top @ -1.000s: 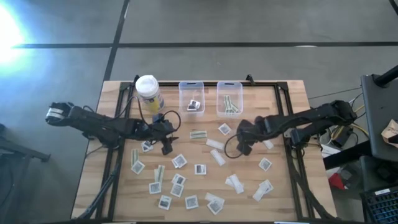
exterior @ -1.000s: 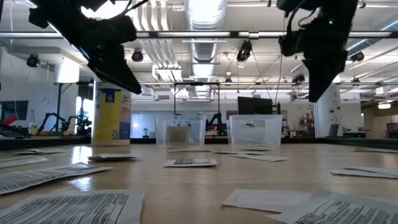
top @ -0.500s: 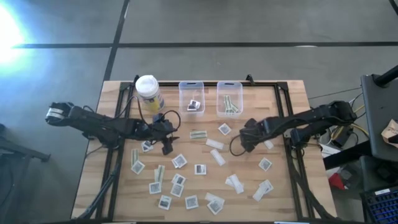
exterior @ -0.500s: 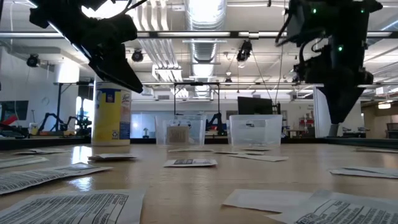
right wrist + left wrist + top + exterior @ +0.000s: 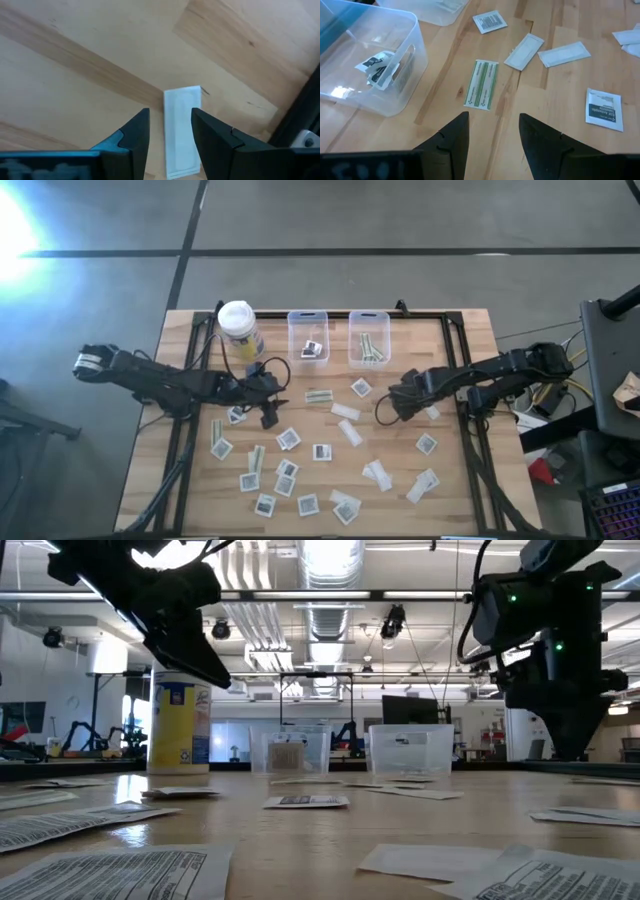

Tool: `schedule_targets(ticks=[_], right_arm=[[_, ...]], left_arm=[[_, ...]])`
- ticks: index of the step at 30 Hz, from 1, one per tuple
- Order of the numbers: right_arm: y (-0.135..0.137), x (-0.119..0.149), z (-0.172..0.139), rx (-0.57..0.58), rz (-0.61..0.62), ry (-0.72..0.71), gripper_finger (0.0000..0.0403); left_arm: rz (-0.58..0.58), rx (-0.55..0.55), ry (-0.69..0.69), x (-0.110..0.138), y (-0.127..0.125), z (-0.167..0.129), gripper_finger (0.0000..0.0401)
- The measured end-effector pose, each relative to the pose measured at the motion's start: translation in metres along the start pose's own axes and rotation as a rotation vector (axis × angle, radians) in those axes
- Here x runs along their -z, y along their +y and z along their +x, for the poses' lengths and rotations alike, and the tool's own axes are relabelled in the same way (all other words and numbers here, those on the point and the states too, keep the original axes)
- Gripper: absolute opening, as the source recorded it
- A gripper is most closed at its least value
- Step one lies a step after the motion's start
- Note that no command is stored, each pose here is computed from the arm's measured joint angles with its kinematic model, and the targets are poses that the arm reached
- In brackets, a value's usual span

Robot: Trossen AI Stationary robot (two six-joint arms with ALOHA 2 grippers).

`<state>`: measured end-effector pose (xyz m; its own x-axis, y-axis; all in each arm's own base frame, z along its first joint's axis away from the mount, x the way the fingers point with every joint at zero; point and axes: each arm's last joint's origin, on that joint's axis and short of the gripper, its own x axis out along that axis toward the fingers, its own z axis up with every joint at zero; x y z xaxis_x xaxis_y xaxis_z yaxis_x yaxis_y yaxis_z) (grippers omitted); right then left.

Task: Pick & Place First Aid Supplies
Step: Put the bandage into the right transparent bin

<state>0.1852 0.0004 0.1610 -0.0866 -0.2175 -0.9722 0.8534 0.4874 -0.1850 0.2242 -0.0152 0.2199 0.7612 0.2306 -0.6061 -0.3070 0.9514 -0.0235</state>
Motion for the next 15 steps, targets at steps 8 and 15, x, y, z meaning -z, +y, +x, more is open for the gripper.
schedule_targets(ticks=[8,15], right_arm=[[-0.001,0.004,0.013,-0.023,0.007,0.002,0.0141],[-0.007,0.003,0.022,-0.007,0.047,0.008,0.0133]], left_arm=[[0.011,0.005,-0.019,-0.002,-0.001,0.0,0.0165],[0.011,0.006,-0.019,-0.002,-0.001,0.0,0.0165]])
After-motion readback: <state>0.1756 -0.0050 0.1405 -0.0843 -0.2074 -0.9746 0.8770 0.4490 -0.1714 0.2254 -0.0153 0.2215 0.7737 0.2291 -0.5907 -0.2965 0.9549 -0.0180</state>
